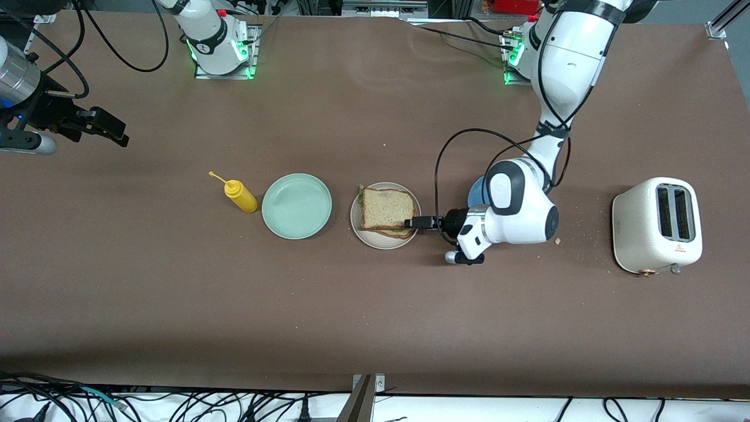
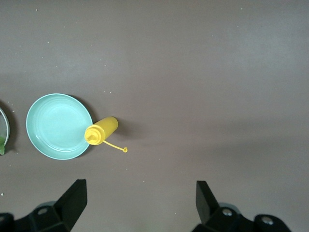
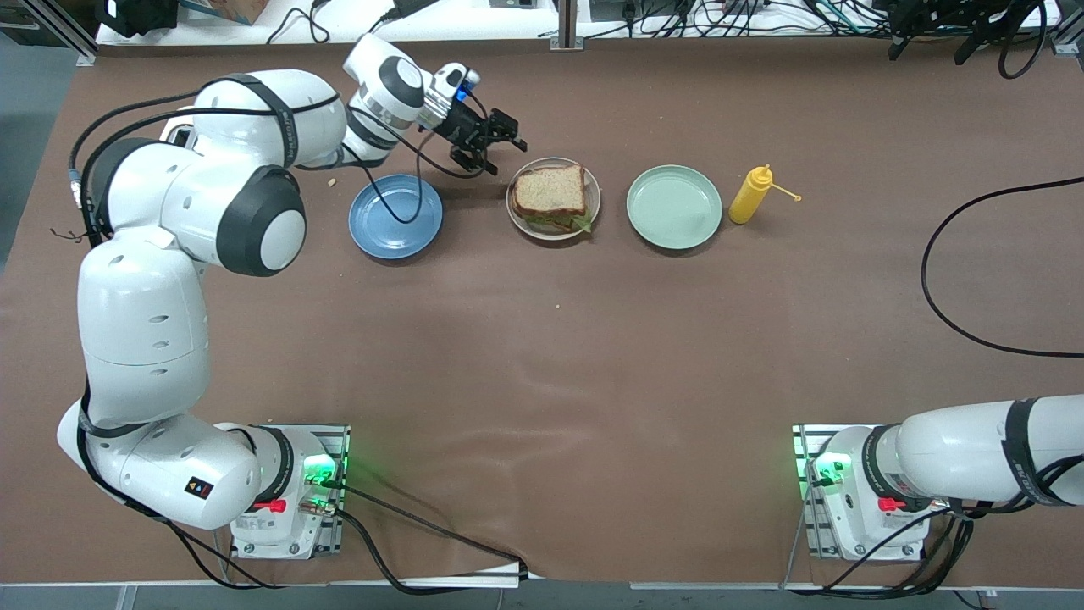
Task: Make sandwich in beige plate with both arms
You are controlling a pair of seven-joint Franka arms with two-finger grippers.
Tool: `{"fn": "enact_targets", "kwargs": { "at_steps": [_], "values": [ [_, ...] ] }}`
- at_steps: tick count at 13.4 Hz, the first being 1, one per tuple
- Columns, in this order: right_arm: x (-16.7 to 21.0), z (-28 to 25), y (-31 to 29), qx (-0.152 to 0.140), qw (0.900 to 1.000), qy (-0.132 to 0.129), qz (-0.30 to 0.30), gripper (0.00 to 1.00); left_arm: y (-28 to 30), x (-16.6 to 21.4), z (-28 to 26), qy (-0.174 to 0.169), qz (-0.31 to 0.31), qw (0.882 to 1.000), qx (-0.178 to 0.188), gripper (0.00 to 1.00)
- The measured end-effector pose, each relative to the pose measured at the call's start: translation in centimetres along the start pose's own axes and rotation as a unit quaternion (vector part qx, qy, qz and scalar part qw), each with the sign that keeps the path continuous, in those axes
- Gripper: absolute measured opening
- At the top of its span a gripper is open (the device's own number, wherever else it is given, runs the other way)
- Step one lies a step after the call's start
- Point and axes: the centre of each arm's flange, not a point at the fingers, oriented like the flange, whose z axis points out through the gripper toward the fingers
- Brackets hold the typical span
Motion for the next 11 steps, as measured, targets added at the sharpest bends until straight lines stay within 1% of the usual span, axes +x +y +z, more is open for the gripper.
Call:
{"fn": "enact_targets", "kwargs": {
  "at_steps": [2,5,8,11],
  "values": [
    [0.0,0.0,0.0,0.0,1.0,0.0,0.0,1.0,-0.8,0.8,-4.0,0.014,0.005,0.999,0.041,1.0],
    [0.0,0.0,0.0,0.0,1.0,0.0,0.0,1.0,-1.4,1.1,-9.0,0.027,0.008,0.994,0.105,1.0],
    [0.0,0.0,0.0,0.0,1.0,0.0,0.0,1.0,-2.8,1.1,-13.1,0.033,0.022,0.982,0.186,1.0],
    [0.0,0.0,0.0,0.0,1.0,0.0,0.0,1.0,-4.1,0.3,-18.9,0.03,0.037,0.964,0.262,1.0]
  ]
}}
